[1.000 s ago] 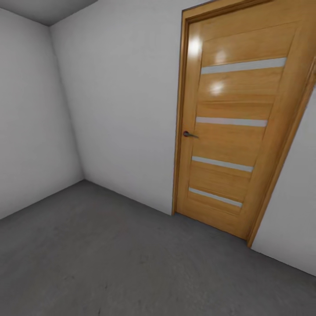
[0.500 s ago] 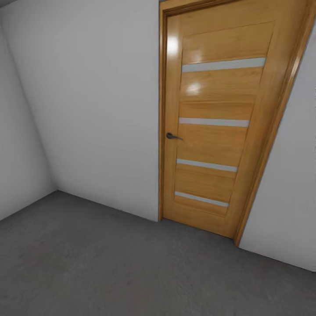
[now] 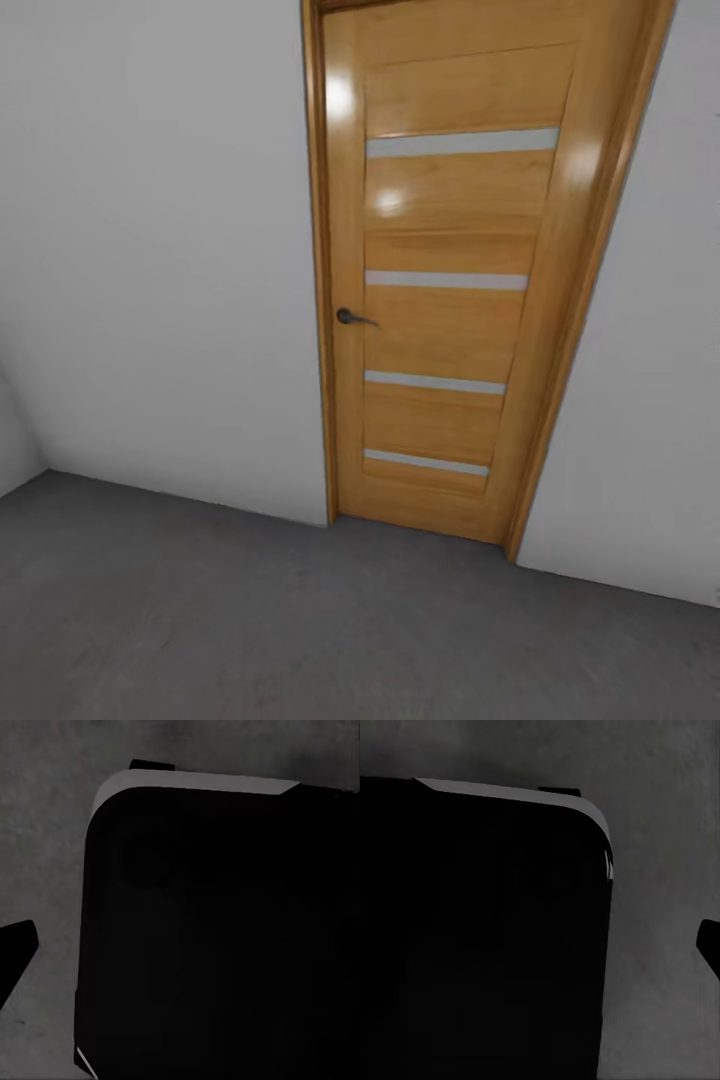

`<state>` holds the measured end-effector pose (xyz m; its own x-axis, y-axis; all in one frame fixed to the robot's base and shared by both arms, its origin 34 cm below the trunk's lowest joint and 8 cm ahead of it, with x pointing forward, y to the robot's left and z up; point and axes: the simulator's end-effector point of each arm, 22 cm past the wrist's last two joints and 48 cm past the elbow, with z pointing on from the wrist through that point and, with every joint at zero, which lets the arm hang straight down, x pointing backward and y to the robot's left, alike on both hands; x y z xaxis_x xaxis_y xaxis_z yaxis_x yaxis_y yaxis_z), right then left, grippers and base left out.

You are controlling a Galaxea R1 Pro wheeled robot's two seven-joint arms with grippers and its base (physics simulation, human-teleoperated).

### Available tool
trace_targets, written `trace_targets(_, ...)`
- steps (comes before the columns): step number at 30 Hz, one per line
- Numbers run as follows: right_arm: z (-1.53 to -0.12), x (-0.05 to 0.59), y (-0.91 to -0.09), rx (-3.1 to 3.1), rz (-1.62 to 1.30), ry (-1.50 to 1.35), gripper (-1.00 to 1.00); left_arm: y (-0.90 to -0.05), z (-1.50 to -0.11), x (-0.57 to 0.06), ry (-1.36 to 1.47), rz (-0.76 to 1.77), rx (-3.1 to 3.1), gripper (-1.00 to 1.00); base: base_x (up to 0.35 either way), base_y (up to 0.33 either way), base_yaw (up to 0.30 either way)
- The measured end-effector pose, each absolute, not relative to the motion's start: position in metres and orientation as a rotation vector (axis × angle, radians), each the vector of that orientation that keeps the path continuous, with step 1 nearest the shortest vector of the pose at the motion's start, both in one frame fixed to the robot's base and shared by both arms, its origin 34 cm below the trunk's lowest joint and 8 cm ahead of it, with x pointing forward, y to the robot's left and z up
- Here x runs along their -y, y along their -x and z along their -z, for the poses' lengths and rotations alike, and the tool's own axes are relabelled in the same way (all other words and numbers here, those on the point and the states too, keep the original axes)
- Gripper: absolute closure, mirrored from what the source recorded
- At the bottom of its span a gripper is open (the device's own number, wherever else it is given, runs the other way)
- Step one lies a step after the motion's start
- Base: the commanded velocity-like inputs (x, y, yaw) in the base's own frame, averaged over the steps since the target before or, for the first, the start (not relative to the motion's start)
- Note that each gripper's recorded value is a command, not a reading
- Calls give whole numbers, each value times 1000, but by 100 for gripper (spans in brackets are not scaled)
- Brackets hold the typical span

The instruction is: Move the two storage containers from the living room to the garage. In the garage, place one container on the floor and stack the other container on top of it (either order is fine).

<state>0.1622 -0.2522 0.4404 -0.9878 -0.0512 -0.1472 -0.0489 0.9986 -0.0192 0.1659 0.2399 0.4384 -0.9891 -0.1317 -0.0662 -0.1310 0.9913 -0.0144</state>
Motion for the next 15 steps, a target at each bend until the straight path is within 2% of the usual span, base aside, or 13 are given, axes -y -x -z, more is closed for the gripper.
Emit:
trace_targets(6,-440,252,-162,-2992,23,79,-100,-166,-438,-240,205,16,-3069,-100,325,73,-296)
trace_targets(15,-440,253,-162,-2993,24,84,-100,-165,-438,-240,205,15,-3069,-100,325,71,-31)
